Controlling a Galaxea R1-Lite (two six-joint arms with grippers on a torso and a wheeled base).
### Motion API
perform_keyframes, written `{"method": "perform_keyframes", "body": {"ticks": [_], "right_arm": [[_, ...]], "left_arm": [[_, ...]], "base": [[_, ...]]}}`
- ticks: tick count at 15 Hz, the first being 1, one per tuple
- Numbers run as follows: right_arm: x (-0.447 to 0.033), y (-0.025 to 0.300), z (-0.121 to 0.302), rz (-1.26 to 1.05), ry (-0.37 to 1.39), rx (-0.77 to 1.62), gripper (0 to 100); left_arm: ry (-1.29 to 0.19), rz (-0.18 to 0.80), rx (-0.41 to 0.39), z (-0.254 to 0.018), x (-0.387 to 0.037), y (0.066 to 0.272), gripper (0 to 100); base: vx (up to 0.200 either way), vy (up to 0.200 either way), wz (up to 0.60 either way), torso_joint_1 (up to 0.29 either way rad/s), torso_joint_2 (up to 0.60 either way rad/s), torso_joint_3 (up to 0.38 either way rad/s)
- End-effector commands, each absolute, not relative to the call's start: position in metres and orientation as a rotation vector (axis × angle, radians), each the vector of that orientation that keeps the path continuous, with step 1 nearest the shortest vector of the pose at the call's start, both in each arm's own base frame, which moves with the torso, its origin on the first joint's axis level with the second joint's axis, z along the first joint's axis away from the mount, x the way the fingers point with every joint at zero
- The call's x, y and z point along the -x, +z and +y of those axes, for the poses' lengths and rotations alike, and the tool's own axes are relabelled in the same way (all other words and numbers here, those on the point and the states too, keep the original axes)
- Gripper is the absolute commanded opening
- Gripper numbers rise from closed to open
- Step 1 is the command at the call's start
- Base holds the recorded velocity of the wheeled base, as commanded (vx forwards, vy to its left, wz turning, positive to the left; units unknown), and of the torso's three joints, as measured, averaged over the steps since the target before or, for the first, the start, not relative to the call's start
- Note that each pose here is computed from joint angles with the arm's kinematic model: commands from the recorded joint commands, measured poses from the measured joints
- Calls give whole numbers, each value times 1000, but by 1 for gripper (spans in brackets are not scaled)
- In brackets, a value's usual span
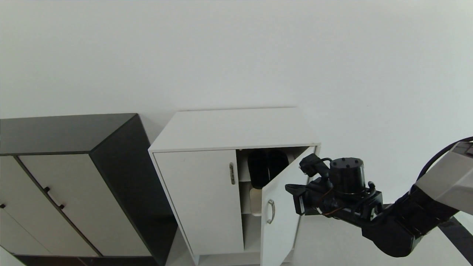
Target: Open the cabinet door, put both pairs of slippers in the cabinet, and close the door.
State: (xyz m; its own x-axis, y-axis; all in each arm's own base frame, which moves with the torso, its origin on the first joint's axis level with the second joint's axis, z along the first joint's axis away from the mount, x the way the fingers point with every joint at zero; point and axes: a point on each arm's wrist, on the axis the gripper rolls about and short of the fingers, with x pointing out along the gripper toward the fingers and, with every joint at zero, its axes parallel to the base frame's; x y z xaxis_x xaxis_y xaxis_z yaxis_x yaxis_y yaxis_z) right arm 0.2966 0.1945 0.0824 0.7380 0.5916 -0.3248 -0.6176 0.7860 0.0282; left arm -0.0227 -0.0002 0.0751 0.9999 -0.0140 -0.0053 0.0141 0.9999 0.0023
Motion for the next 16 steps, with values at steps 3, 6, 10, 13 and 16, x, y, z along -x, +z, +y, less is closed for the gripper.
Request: {"method": "perform_keyframes", "body": {"ticks": [3, 6, 10, 13, 16], "right_arm": [[-318, 65, 204, 341, 653, 85, 0], [-342, 57, 200, 327, 614, 72, 0], [-369, 62, 192, 274, 566, 54, 0], [-383, 61, 193, 261, 554, 50, 0], [-398, 58, 192, 247, 537, 45, 0]], "left_arm": [[-14, 5, -2, 0, 23, 75, 0], [-14, 5, -2, 0, 23, 75, 0], [-14, 6, -2, 0, 23, 75, 0], [-14, 5, -2, 0, 23, 75, 0], [-14, 5, -2, 0, 23, 75, 0]], "base": [[0, 0, 0, 0, 0, 0], [0, 0, 0, 0, 0, 0], [0, 0, 0, 0, 0, 0], [0, 0, 0, 0, 0, 0], [0, 0, 0, 0, 0, 0]]}}
